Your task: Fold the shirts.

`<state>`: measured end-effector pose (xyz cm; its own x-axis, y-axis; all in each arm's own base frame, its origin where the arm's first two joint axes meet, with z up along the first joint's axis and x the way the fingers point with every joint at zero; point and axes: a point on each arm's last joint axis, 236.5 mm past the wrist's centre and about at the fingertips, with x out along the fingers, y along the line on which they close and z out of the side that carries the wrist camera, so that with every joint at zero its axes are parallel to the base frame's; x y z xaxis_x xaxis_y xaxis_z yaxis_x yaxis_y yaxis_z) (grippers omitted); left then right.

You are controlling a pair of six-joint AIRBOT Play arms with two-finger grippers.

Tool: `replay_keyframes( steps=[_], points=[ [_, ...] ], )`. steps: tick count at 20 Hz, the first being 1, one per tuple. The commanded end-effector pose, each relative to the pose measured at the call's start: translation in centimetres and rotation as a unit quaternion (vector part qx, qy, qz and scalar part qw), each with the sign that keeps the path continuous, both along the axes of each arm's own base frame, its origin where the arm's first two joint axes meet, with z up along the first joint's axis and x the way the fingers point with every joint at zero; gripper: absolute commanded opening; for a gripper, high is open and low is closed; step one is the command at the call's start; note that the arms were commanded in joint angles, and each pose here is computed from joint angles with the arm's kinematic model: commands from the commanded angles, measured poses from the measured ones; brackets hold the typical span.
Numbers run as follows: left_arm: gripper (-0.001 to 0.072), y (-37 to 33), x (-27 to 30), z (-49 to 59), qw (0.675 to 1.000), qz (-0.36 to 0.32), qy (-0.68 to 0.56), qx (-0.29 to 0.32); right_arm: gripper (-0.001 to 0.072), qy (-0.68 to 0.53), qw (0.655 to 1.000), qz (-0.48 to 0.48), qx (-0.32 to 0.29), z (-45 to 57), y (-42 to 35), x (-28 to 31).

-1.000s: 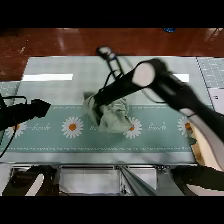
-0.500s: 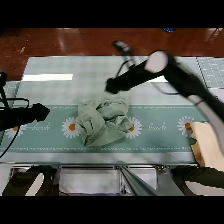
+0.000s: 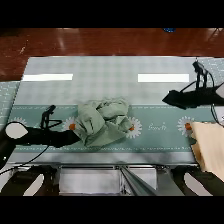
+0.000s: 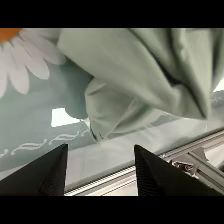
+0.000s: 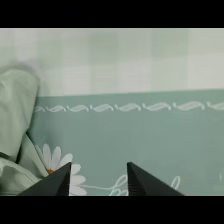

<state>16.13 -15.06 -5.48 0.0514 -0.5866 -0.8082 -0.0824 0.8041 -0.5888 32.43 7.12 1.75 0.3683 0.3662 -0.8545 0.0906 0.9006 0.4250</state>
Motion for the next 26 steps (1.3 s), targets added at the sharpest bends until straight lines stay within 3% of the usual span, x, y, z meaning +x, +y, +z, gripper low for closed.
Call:
replay_keyframes(
  steps=[1,8,9,10,24,25,26],
  points=[
    [0.0509,-1.6,-0.6,-2.4,1.000,-0.011,0.013,-0.008,0.0403,0.034,0.998,-0.028,0.046,-3.9,0.5,-3.5],
    [0.0497,-4.1,1.8,-6.3,0.999,-0.019,0.004,0.028,0.0402,0.037,0.983,-0.053,0.175,-4.9,4.9,-1.7],
    [0.0240,-4.2,2.0,-6.5,0.999,-0.021,0.012,0.030,0.0402,0.043,0.980,-0.049,0.186,-5.3,6.0,-1.4],
    [0.0030,-4.3,2.2,-6.6,0.999,-0.022,0.013,0.030,0.0402,0.049,0.980,-0.042,0.187,-6.0,6.9,-1.1],
    [0.0018,-4.6,1.4,-5.8,0.998,-0.046,0.030,0.019,0.0401,0.123,0.971,0.084,0.187,-11.9,18.9,5.7],
    [0.0018,-4.6,1.4,-5.8,0.998,-0.047,0.030,0.019,0.0371,0.128,0.969,0.088,0.190,-12.0,19.3,5.8],
    [0.0018,-4.7,1.5,-5.6,0.998,-0.048,0.028,0.018,0.0212,0.126,0.969,0.102,0.189,-11.9,19.5,5.8]
  ],
)
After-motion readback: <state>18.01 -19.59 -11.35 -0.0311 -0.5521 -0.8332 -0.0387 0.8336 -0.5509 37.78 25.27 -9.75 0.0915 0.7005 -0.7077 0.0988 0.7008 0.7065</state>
